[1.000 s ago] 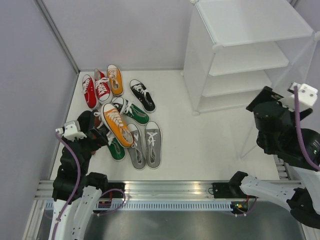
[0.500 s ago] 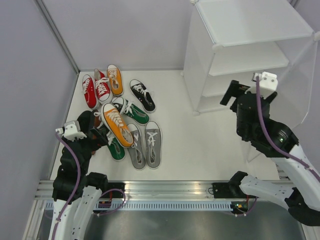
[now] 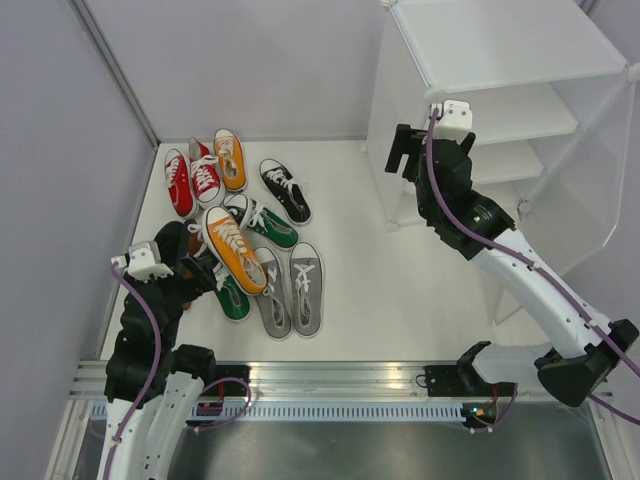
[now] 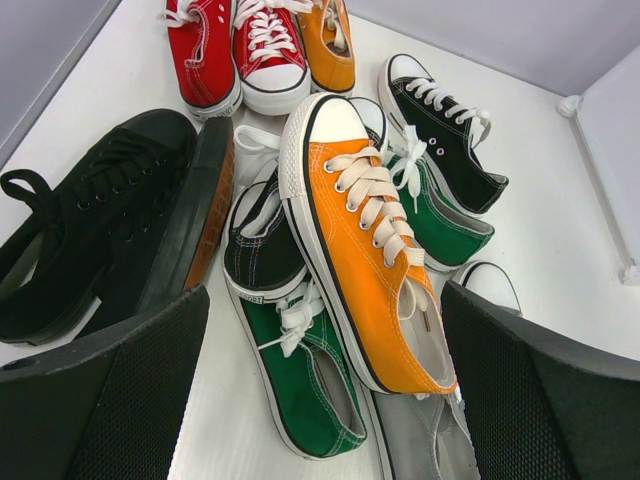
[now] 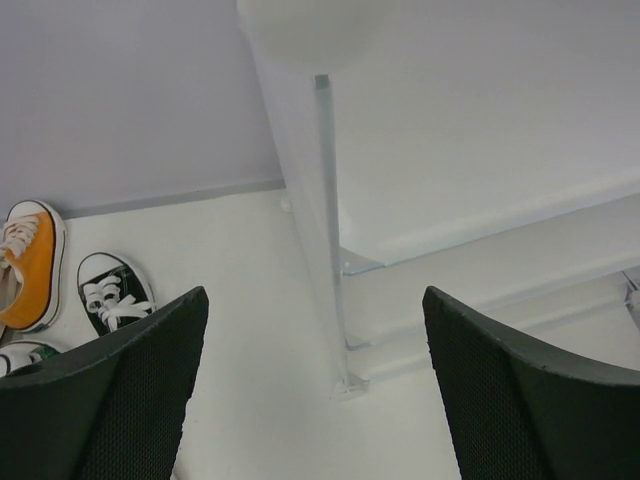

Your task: Place and organize the shoes in the shoe cabinet

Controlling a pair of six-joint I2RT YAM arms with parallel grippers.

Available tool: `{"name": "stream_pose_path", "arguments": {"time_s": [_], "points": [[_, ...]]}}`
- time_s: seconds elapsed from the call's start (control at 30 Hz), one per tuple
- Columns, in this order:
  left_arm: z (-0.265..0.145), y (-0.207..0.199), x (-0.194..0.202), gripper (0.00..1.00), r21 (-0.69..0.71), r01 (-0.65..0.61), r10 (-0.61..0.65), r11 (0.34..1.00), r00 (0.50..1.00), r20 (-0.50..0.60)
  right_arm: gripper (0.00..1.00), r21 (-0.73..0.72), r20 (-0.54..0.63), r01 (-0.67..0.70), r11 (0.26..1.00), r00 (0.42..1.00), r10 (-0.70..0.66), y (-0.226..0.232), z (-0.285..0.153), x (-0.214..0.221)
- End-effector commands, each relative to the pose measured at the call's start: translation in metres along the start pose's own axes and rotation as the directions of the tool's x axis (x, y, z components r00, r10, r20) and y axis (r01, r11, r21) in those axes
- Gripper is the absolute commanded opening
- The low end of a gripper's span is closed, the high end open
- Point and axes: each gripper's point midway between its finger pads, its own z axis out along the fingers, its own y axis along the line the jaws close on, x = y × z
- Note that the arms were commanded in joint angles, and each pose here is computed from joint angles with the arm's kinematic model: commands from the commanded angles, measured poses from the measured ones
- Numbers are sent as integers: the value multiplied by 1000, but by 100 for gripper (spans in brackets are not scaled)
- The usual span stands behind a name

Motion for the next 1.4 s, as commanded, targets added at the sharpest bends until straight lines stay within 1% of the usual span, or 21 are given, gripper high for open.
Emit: {"name": "stream_pose_path", "arguments": {"time_s": [0.0,0.17,0.2,0.27,0.3,0.37,0.4,0.43,0.6,0.63,0.77,0.8,0.83,0.9,1.07,1.13,1.23,1.27,1.3,1.33,1.37], "points": [[2,-7,-5,100,23,32,-33,999,999,12,91,-25,86,-59,998,994,61,10,16,-31],[2,-6,-4,100,20,31,-32,999,999,9,91,-89,85,-50,995,995,58,30,40,-30],[2,-6,-3,100,19,32,-32,999,999,6,91,-100,73,-43,994,996,50,37,48,-24],[2,-7,-4,100,21,31,-31,999,999,8,91,-147,78,-50,988,995,62,50,53,-29],[2,-6,-4,100,20,31,-31,999,999,9,90,-154,64,-40,987,997,51,57,61,-22],[2,-6,-3,100,20,32,-32,999,999,5,90,-180,75,-56,982,995,70,67,65,-30],[2,-6,-3,100,20,30,-30,999,1000,5,90,-186,64,-48,981,996,61,73,72,-25],[2,-6,-3,100,21,31,-31,999,1000,7,90,-197,77,-56,979,994,73,77,73,-33],[3,-7,-3,100,20,31,-31,999,1000,5,90,-216,74,-53,975,995,71,95,90,-35],[3,-7,-3,100,20,29,-30,999,1000,2,90,-223,87,-61,973,993,82,98,90,-43],[3,-7,-3,100,22,29,-29,999,1000,1,91,-246,75,-51,968,995,72,111,100,-42],[4,-7,-2,100,21,29,-29,999,1000,-1,91,-248,61,-42,968,996,59,115,107,-35],[3,-7,-2,100,21,29,-29,999,1000,-1,91,-255,68,-43,966,996,62,118,107,-41],[3,-7,-3,100,20,30,-30,999,1000,2,91,-249,44,-29,968,998,41,121,114,-31],[4,-7,-2,100,22,26,-26,999,1000,-6,98,-224,51,-21,974,998,33,114,112,-34],[5,-8,-2,100,23,26,-26,999,1000,-7,98,-202,59,-16,979,998,29,109,111,-39],[5,-8,0,100,21,24,-24,999,1000,-14,98,-164,18,-9,986,1000,12,97,103,-34],[5,-8,-2,100,23,25,-25,999,1000,-8,98,-158,22,-31,987,999,35,91,94,-41],[5,-8,-2,100,23,27,-27,999,1000,-7,98,-151,17,-39,988,999,42,87,90,-40],[5,-8,-1,100,22,27,-26,999,1000,-10,98,-140,-15,-31,990,999,29,81,87,-28],[4,-8,-2,100,23,26,-26,999,1000,-5,98,-138,-13,-47,989,999,46,74,76,-35]]}}
